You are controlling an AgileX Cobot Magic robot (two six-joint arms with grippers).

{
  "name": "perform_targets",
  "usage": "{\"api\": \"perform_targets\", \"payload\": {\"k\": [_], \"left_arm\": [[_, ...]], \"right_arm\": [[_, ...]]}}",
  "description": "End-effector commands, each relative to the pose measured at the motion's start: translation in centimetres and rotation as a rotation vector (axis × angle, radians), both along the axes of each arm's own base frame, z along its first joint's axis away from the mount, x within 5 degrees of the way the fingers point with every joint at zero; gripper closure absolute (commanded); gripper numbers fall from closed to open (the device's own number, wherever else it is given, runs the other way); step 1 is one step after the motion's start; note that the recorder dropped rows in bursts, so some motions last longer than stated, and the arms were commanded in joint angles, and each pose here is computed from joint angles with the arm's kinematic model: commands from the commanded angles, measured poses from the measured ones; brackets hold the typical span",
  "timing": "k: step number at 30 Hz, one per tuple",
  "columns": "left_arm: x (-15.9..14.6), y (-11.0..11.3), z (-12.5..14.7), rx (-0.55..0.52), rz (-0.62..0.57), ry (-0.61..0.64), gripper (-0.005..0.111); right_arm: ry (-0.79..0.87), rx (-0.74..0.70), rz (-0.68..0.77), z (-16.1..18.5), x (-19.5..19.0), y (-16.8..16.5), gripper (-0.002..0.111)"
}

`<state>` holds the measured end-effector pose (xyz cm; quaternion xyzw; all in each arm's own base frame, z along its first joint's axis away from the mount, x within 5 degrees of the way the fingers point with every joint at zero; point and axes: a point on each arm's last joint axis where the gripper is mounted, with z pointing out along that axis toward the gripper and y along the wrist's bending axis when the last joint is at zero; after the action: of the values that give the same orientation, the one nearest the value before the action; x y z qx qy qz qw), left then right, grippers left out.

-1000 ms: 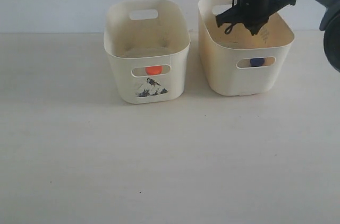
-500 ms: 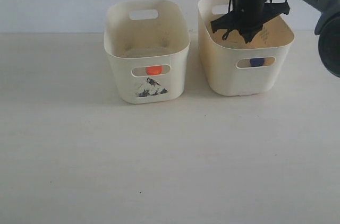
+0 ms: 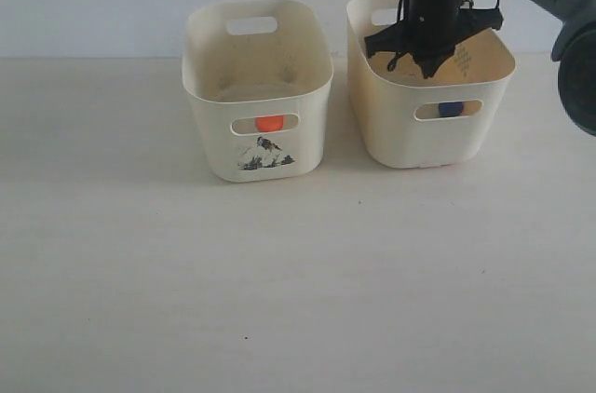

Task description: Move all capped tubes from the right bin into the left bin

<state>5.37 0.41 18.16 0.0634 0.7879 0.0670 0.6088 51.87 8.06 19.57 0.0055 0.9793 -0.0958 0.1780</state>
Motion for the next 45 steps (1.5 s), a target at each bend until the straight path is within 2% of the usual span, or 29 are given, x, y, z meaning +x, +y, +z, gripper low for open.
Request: {"api": "perform_targets", "payload": {"k": [1, 20, 26, 30, 32, 34, 38, 40, 45], "left_arm": [[0.0, 0.0, 0.2, -0.013, 0.000, -0.007, 0.102], [0.0, 0.0, 0.2, -0.013, 0.000, -0.007, 0.102], [0.0, 0.0, 0.2, -0.013, 0.000, -0.007, 0.102], [0.0, 0.0, 0.2, -0.013, 0.000, -0.007, 0.102], [0.0, 0.0, 0.2, -0.013, 0.000, -0.007, 0.102], [0.0, 0.0, 0.2, -0.013, 0.000, -0.007, 0.102], [0.0, 0.0, 0.2, -0.013, 0.000, -0.007, 0.102], [0.0, 0.0, 0.2, -0.013, 0.000, -0.007, 0.102], [0.0, 0.0, 0.2, -0.013, 0.000, -0.007, 0.102]], "right_arm": [[-0.009, -0.002, 0.011, 0.4, 0.0, 0.1, 0.109], [-0.011, -0.034, 0.134, -0.1, -0.2, 2.7, 0.109], [0.053, -0.029, 0.132, -3.2, 0.0, 2.9, 0.109], [0.029, -0.099, 0.138, -3.6, 0.5, 2.3, 0.109], [0.011, -0.083, 0.118, -3.5, 0.7, 1.8, 0.108], [0.014, -0.067, 0.107, -3.6, 0.8, 1.4, 0.100], [0.025, -0.072, 0.097, -3.6, 0.8, 0.9, 0.062], [0.028, -0.072, 0.097, -4.0, 0.8, 0.9, 0.049], [0.039, -0.077, 0.101, -5.4, 1.0, 1.0, 0.049]]}}
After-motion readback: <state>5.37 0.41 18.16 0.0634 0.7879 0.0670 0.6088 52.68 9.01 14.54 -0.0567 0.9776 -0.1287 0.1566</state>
